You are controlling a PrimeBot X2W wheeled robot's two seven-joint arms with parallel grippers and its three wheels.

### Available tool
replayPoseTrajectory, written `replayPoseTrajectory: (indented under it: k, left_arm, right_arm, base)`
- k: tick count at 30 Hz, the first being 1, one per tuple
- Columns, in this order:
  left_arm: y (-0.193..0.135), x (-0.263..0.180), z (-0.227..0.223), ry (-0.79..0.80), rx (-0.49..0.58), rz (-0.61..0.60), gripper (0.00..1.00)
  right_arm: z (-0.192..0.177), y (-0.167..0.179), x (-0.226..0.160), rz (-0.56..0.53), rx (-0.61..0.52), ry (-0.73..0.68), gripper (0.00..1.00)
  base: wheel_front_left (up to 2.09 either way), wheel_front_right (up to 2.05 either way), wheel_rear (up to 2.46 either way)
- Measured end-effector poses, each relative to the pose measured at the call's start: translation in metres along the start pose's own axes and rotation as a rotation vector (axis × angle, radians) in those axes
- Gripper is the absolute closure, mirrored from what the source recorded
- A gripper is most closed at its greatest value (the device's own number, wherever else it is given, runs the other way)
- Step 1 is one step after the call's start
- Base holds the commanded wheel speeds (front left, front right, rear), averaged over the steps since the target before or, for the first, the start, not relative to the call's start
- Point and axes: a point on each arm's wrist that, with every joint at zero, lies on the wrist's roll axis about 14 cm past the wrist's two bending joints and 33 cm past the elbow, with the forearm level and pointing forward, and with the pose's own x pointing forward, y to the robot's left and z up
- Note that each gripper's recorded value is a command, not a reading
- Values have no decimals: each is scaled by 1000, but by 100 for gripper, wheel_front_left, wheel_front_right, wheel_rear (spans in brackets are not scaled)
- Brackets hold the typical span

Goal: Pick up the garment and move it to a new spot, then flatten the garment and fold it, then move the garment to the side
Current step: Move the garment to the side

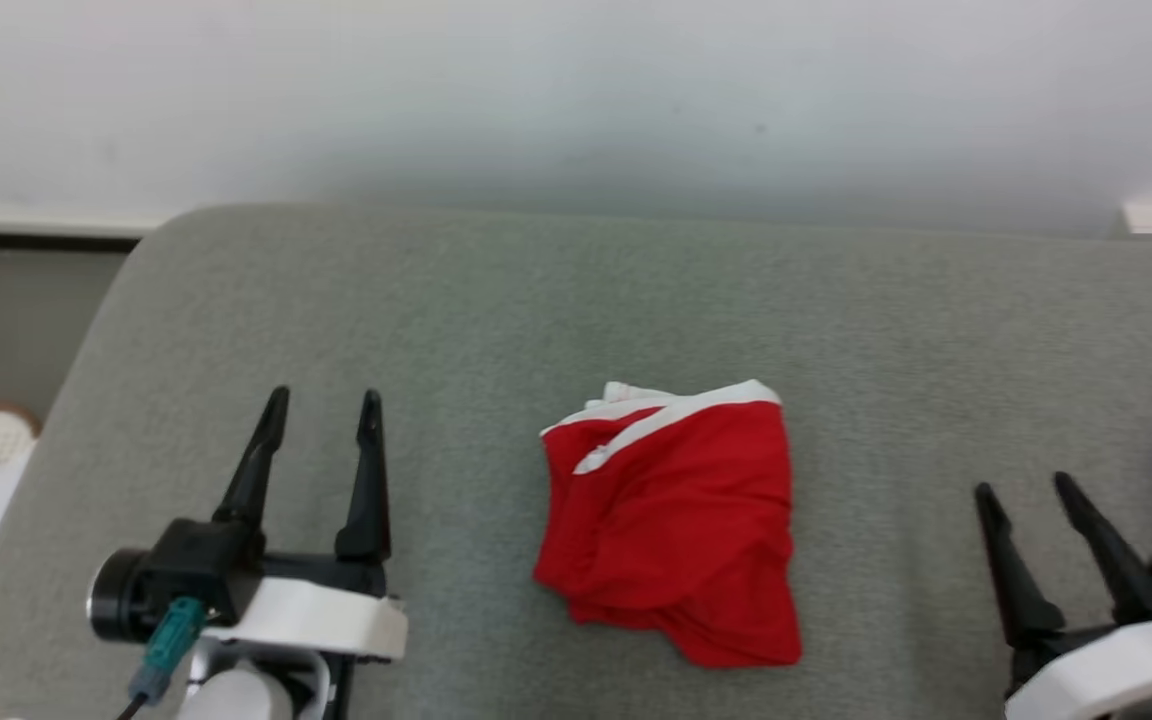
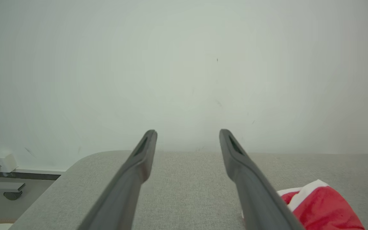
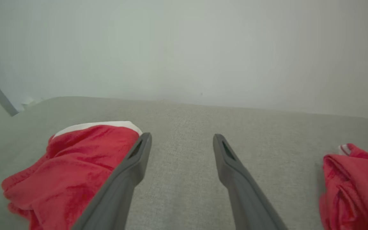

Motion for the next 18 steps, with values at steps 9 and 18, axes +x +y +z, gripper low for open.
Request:
replayPoseTrajectory:
  k: [9, 18]
  left_arm:
    - [27, 3, 22, -84, 42, 99, 0]
    - [43, -5, 14, -61, 87, 137, 0]
  right_arm:
    - [-84, 64, 61, 206, 70, 225, 0]
    - [-135, 91, 76, 270, 108, 400, 55]
  base:
    - [0, 0, 0]
    - [0, 0, 0]
